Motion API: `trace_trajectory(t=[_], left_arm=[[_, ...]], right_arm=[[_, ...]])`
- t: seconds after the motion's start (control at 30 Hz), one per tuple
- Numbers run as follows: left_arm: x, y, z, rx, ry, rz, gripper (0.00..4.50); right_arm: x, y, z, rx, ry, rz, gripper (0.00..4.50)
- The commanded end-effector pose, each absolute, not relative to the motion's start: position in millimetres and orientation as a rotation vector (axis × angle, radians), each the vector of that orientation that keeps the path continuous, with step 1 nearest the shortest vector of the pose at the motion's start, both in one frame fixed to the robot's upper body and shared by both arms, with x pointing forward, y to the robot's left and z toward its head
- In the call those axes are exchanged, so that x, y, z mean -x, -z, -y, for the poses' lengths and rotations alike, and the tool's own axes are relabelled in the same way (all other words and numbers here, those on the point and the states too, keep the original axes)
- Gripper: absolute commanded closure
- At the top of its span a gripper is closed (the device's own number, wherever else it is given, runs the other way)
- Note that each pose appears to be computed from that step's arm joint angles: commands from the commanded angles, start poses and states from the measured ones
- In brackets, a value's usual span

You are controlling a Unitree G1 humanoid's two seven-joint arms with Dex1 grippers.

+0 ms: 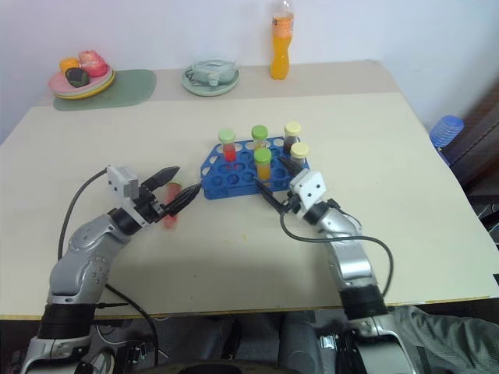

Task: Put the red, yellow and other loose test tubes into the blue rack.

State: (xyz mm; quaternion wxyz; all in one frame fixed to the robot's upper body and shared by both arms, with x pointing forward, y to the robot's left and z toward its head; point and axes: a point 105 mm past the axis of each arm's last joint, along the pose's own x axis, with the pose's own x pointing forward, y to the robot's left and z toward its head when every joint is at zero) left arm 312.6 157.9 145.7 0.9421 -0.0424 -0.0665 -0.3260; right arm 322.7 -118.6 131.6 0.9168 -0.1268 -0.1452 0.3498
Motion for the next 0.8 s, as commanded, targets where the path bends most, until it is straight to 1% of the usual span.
trace_trajectory(t=[0.03, 0.13, 0.17, 0.23, 0.3, 0.33, 0.47, 0.53, 0.63, 0.8], left_arm=[[-313.5, -161.3, -166.7, 0.055, 0.548, 0.148, 0.16], [-315.8, -170.9, -172.2, 0.126, 0.462, 0.072, 0.16], [-318.3, -168.2, -176.6, 0.144, 0.409, 0.0, 0.16], [-322.2, -157.7, -185.8, 0.165, 0.313, -0.203, 0.16], [-320.6, -155.5, -182.5, 0.195, 0.326, -0.38, 0.16], [-321.2, -157.4, -180.9, 0.197, 0.333, -0.44, 0.16], [-339.6, -172.9, -184.2, 0.276, 0.234, -0.498, 0.16], [-348.8, -176.3, -184.8, 0.301, 0.192, -0.52, 0.16], [-352.9, -168.6, -180.9, 0.296, 0.195, -0.608, 0.16], [-355.5, -159.4, -180.9, 0.313, 0.141, -0.727, 0.16]], right_arm=[[-308.0, -149.3, 133.4, 0.29, -0.73, 0.311, 0.71], [-289.5, -155.6, 146.5, 0.327, -0.8, 0.252, 0.71], [-284.6, -159.2, 148.5, 0.34, -0.833, 0.237, 0.71], [-277.7, -169.9, 151.3, 0.352, -0.891, 0.221, 0.71], [-274.0, -181.7, 153.0, 0.361, -0.935, 0.219, 0.71], [-273.0, -186.2, 153.7, 0.369, -0.952, 0.217, 0.71], [-262.5, -198.3, 152.6, 0.381, -1.063, 0.194, 0.71], [-258.8, -199.6, 151.4, 0.361, -1.103, 0.173, 0.71], [-257.7, -195.8, 151.5, 0.341, -1.119, 0.149, 0.71], [-257.3, -186.2, 155.4, 0.372, -1.12, 0.125, 0.71]])
